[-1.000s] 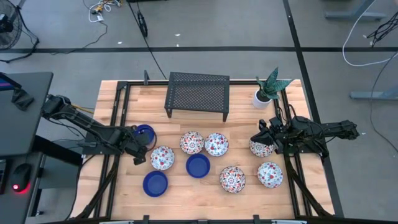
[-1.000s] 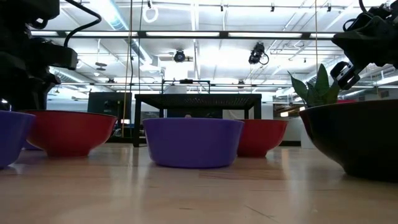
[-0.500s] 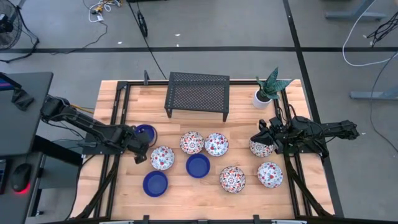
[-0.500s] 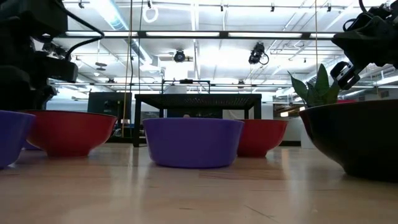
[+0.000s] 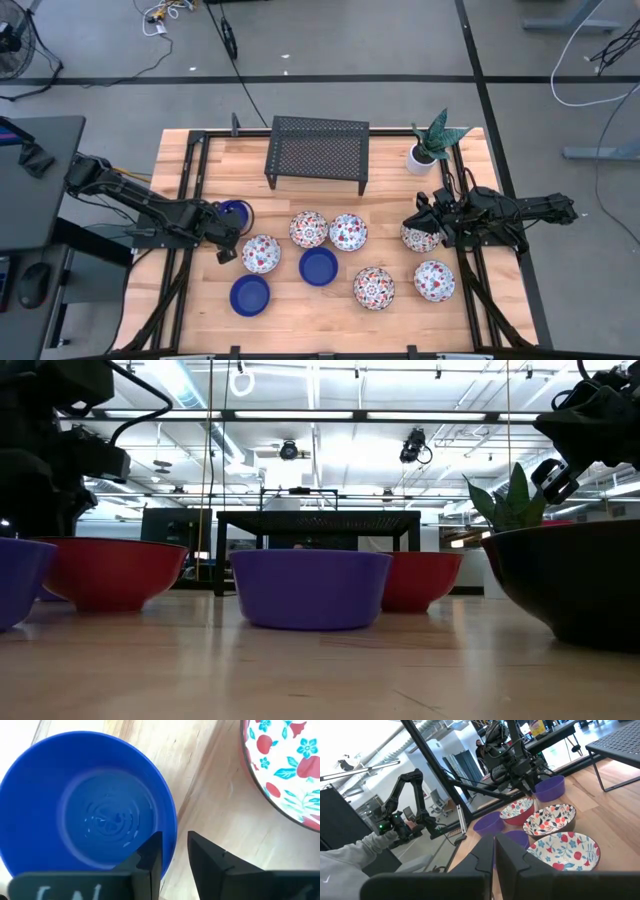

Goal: Pick & Place Mini bowls
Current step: Put the top blue bowl on the shelf, then put the top left orange bowl on the shelf

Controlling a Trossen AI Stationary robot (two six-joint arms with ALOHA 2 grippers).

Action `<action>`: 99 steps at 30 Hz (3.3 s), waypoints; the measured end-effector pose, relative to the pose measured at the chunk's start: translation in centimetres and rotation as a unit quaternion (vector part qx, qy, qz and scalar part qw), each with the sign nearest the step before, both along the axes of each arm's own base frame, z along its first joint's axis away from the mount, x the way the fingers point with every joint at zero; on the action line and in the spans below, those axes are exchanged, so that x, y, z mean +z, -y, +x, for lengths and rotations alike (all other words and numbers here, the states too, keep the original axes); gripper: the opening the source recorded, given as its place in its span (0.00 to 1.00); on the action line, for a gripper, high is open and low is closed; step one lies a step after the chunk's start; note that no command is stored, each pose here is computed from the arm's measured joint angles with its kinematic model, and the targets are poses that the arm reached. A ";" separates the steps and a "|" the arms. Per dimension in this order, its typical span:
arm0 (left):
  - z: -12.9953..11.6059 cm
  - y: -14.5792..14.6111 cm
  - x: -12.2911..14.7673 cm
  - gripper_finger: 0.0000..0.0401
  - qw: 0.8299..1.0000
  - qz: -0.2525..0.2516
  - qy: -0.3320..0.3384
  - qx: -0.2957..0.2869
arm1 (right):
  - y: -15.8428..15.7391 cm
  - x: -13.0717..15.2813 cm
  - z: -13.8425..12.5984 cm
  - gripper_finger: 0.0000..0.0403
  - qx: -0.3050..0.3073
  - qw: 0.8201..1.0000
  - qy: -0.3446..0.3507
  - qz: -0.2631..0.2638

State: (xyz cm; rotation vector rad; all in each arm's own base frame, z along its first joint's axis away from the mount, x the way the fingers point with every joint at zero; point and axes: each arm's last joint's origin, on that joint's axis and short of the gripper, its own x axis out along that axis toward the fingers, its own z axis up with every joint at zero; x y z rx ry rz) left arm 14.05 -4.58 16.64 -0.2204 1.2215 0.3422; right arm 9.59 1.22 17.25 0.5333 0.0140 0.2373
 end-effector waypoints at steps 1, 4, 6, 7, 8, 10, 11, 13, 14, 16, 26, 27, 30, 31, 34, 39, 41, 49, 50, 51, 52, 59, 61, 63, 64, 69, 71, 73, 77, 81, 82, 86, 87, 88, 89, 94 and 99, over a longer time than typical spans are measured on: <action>0.0 0.0 0.0 0.22 1.000 0.000 0.000 0.000 | 0.0 0.0 0.0 0.05 0.000 1.000 0.000 0.000; -0.1 0.0 0.0 0.17 1.000 0.002 -0.003 0.000 | 0.0 0.0 0.0 0.05 0.000 1.000 0.000 0.000; -0.1 0.0 0.0 0.12 1.000 0.002 -0.004 0.000 | 0.0 0.0 0.0 0.05 0.000 1.000 0.000 0.000; -0.1 0.0 0.0 0.10 1.000 0.002 -0.004 0.000 | 0.0 0.0 0.0 0.05 0.000 1.000 0.000 0.000; -0.1 0.0 0.0 0.07 1.000 0.002 -0.005 0.000 | 0.0 0.0 0.0 0.05 0.000 1.000 0.000 0.000; -0.1 0.0 0.0 0.03 1.000 0.001 -0.007 -0.007 | 0.0 0.0 0.0 0.05 0.000 1.000 0.000 0.000; -0.1 0.0 0.0 0.02 1.000 -0.001 -0.009 -0.011 | 0.0 0.0 0.0 0.05 0.000 1.000 0.000 0.000; -0.1 0.0 0.0 0.02 1.000 -0.003 -0.011 -0.014 | 0.0 0.0 0.0 0.05 0.000 1.000 0.000 0.000; -0.1 0.0 0.1 0.02 1.000 -0.004 -0.014 -0.016 | 0.0 0.0 0.0 0.05 0.000 1.000 0.000 0.000; -0.2 0.0 0.8 0.01 0.999 0.000 -0.030 -0.020 | 0.0 0.0 0.0 0.05 0.000 1.000 0.000 0.000; 1.7 -0.7 12.5 0.01 0.991 0.114 0.058 -0.023 | 0.0 0.0 0.0 0.05 0.000 1.000 0.000 0.000; 2.2 -1.0 14.0 0.01 0.988 0.131 0.082 -0.028 | 0.0 0.0 0.0 0.05 0.000 1.000 0.000 0.000; 4.3 -2.0 18.3 0.01 0.974 0.178 0.132 -0.048 | 0.0 0.0 0.0 0.05 0.000 1.000 0.000 0.000; 5.2 -2.5 19.5 0.01 0.970 0.192 0.140 -0.055 | 0.0 0.0 0.0 0.05 0.000 1.000 0.000 0.000; 8.1 -4.4 22.1 0.00 0.959 0.229 0.143 -0.088 | 0.0 0.0 0.0 0.05 0.000 1.000 0.000 0.000; 13.0 -9.4 23.4 0.00 0.953 0.242 0.112 -0.143 | 0.0 0.0 0.0 0.05 0.000 1.000 0.000 0.000; 14.8 -12.0 22.8 0.00 0.958 0.220 0.102 -0.156 | 0.0 0.0 0.0 0.05 0.000 1.000 0.000 0.000; 17.8 -21.9 16.7 0.01 0.982 0.153 0.017 -0.110 | 0.0 0.0 0.0 0.05 0.000 1.000 0.000 0.000; 17.8 -22.8 16.1 0.01 0.984 0.145 0.010 -0.102 | 0.0 0.0 0.0 0.05 0.000 1.000 0.000 0.000; 17.7 -23.7 15.5 0.01 0.986 0.136 0.005 -0.094 | 0.0 0.0 0.0 0.05 0.000 1.000 0.000 0.000; 17.7 -24.5 14.9 0.01 0.988 0.130 0.003 -0.087 | 0.0 0.0 0.0 0.05 0.000 1.000 0.000 0.000; 17.5 -27.0 13.9 0.02 0.991 0.114 0.025 -0.064 | 0.0 0.0 0.0 0.05 0.000 1.000 0.000 0.000; 17.5 -27.1 13.9 0.02 0.991 0.113 0.032 -0.061 | 0.0 0.0 0.0 0.05 0.000 1.000 0.000 0.000; 17.5 -27.1 13.9 0.02 0.992 0.104 0.040 -0.057 | 0.0 0.0 0.0 0.05 0.000 1.000 0.000 0.000; 17.6 -27.0 13.9 0.02 0.993 0.098 0.044 -0.057 | 0.0 0.0 0.0 0.05 0.000 1.000 0.000 0.000; 17.8 -26.8 13.9 0.02 0.992 0.094 0.051 -0.061 | 0.0 0.0 0.0 0.05 0.000 1.000 0.000 0.000; 17.9 -26.7 14.0 0.02 0.992 0.094 0.052 -0.061 | 0.0 0.0 0.0 0.05 0.000 1.000 0.000 0.000; 17.9 -26.7 14.0 0.02 0.992 0.094 0.052 -0.061 | 0.0 0.0 0.0 0.05 0.000 1.000 0.000 0.000; 17.9 -26.7 14.0 0.03 0.992 0.094 0.052 -0.061 | 0.0 0.0 0.0 0.05 0.000 1.000 0.000 0.000; 17.9 -26.7 14.0 0.10 0.993 0.090 0.054 -0.052 | 0.0 0.0 0.0 0.05 0.000 1.000 0.000 0.000; 17.9 -26.7 14.0 0.13 0.993 0.090 0.054 -0.052 | 0.0 0.0 0.0 0.05 0.000 1.000 0.000 0.000; 17.8 -26.7 14.0 0.27 0.994 0.094 0.050 -0.037 | 0.0 0.0 0.0 0.05 0.000 1.000 0.000 0.000; 17.7 -26.7 14.1 0.29 0.993 0.099 0.047 -0.030 | 0.0 0.0 0.0 0.05 0.000 1.000 0.000 0.000; 17.6 -26.6 14.4 0.32 0.993 0.105 0.046 -0.025 | 0.0 0.0 0.0 0.05 0.000 1.000 0.000 0.000; 17.3 -26.5 14.8 0.34 0.993 0.108 0.047 -0.017 | 0.0 0.0 0.0 0.05 0.000 1.000 0.000 0.000; 15.5 -24.9 17.4 0.43 0.992 0.111 0.055 -0.007 | 0.0 0.0 0.0 0.05 0.000 1.000 0.000 0.000; 13.2 -21.4 20.5 0.44 0.994 0.085 0.075 0.003 | 0.0 0.0 0.0 0.05 0.000 1.000 0.000 0.000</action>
